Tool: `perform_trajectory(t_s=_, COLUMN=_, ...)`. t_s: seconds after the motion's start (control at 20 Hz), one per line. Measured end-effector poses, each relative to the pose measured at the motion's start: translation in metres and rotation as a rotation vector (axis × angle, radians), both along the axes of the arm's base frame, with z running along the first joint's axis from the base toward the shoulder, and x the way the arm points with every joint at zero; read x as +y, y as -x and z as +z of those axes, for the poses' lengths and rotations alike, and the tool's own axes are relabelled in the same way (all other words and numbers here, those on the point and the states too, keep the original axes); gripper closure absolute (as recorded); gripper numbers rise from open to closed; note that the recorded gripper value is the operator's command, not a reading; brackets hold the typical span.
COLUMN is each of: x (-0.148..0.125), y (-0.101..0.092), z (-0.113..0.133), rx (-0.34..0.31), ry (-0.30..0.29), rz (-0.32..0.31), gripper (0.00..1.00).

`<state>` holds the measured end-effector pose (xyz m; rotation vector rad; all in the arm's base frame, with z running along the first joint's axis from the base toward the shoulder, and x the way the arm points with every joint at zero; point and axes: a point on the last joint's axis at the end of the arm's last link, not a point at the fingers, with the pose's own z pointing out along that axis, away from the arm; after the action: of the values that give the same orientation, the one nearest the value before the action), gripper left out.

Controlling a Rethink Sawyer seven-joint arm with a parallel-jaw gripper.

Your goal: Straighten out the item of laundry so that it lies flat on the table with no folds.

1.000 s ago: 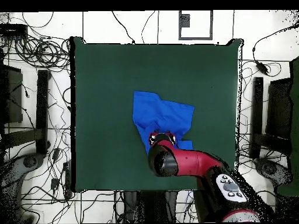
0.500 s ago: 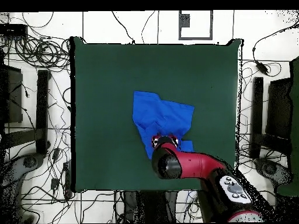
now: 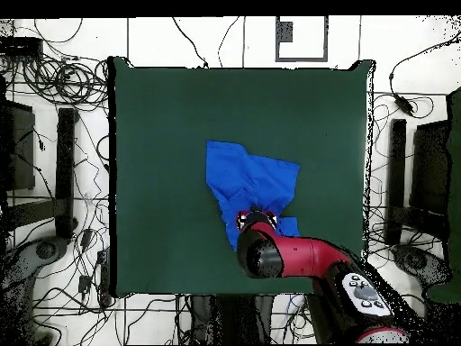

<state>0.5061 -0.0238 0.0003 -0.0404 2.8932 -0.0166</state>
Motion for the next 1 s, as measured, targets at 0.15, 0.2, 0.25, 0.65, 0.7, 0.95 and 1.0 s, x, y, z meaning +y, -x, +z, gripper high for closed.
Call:
perform_trajectory(t_s=0.15, x=0.0, y=0.0, z=0.0, rx=-0.004, ry=0.0, rz=0.003, gripper=1.0)
perform_trajectory(t_s=0.2, x=0.0, y=0.0, z=0.0, rx=-0.007, ry=0.0, rz=0.003, gripper=1.0)
perform_trajectory(t_s=0.25, x=0.0, y=0.0, z=0.0, rx=-0.008, ry=0.0, rz=0.003, gripper=1.0)
perform_trajectory(t_s=0.65, x=0.011, y=-0.001, z=0.0, rx=-0.009, ry=0.0, rz=0.023, gripper=1.0)
perform_trajectory(t_s=0.7, x=0.013, y=0.0, z=0.001, rx=-0.009, ry=0.0, rz=0.027, gripper=1.0)
perform_trajectory(t_s=0.95, x=0.016, y=0.001, z=0.005, rx=-0.011, ry=0.002, rz=0.035, gripper=1.0)
perform_trajectory(t_s=1.0, x=0.017, y=0.002, z=0.007, rx=-0.011, ry=0.002, rz=0.036, gripper=1.0)
